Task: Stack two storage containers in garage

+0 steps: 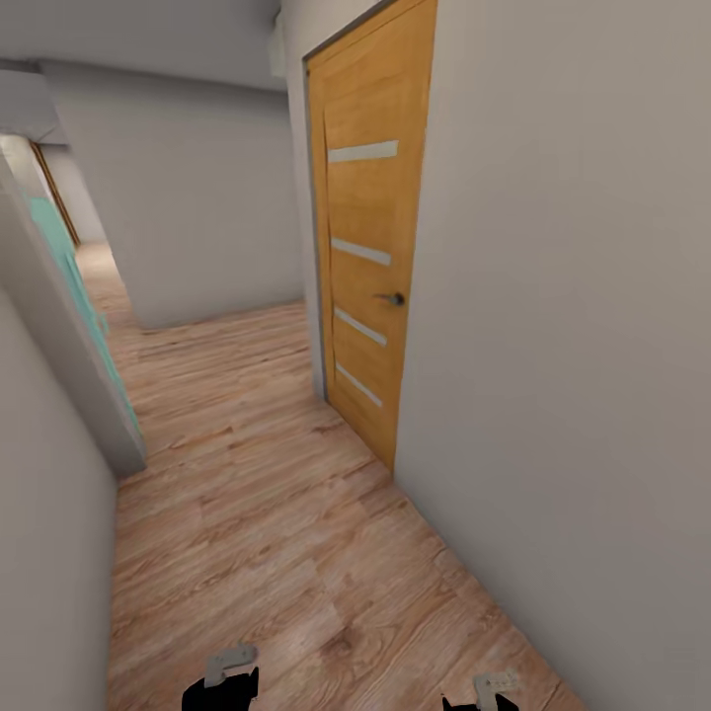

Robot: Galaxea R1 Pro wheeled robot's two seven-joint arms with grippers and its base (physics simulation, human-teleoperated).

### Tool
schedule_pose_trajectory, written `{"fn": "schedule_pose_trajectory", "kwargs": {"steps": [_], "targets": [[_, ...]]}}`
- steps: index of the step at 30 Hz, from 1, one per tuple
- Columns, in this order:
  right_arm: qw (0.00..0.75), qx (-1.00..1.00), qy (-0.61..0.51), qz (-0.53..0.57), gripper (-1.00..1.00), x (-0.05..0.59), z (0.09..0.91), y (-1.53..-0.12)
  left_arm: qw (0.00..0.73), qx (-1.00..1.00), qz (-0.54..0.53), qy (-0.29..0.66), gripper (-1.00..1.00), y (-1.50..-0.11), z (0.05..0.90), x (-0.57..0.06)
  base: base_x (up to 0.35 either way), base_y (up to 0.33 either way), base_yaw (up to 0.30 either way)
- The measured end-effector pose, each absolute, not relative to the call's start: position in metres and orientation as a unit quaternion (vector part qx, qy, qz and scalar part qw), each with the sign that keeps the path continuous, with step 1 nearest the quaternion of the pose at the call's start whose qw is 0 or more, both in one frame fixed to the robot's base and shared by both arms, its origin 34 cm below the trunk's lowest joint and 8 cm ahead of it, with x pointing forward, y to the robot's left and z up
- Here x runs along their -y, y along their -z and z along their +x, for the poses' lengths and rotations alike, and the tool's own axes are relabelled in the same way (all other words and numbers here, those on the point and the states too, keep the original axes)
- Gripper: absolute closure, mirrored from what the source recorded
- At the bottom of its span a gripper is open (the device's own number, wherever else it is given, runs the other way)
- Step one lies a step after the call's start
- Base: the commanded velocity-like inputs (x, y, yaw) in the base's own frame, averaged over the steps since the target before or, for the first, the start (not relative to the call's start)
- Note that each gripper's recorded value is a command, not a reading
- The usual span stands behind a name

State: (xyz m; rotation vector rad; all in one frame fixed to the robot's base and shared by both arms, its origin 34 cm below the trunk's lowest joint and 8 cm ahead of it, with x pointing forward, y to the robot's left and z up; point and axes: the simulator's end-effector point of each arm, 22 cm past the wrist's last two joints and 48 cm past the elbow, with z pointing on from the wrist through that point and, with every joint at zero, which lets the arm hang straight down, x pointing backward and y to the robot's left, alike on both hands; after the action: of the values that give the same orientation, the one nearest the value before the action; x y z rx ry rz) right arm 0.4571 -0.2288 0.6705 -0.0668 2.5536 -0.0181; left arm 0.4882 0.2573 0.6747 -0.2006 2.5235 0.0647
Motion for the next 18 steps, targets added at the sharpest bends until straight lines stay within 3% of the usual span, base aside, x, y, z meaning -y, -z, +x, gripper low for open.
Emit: {"fn": "schedule_pose_trajectory", "kwargs": {"steps": [11,18], "targets": [[0.29,-0.957,0.007,-0.025,-1.0,0.2287,0.4575,-0.6707,0.3,-0.951,-0.075,-0.024,-1.0,-0.6747,0.4882,-0.257,0.328,0.0,0.279],[0.29,-0.957,0.007,-0.025,-1.0,0.2288,0.4573,-0.6706,0.3,-0.951,-0.075,-0.024,-1.0,-0.6747,0.4882,-0.2572,0.328,0.0,0.07]]}}
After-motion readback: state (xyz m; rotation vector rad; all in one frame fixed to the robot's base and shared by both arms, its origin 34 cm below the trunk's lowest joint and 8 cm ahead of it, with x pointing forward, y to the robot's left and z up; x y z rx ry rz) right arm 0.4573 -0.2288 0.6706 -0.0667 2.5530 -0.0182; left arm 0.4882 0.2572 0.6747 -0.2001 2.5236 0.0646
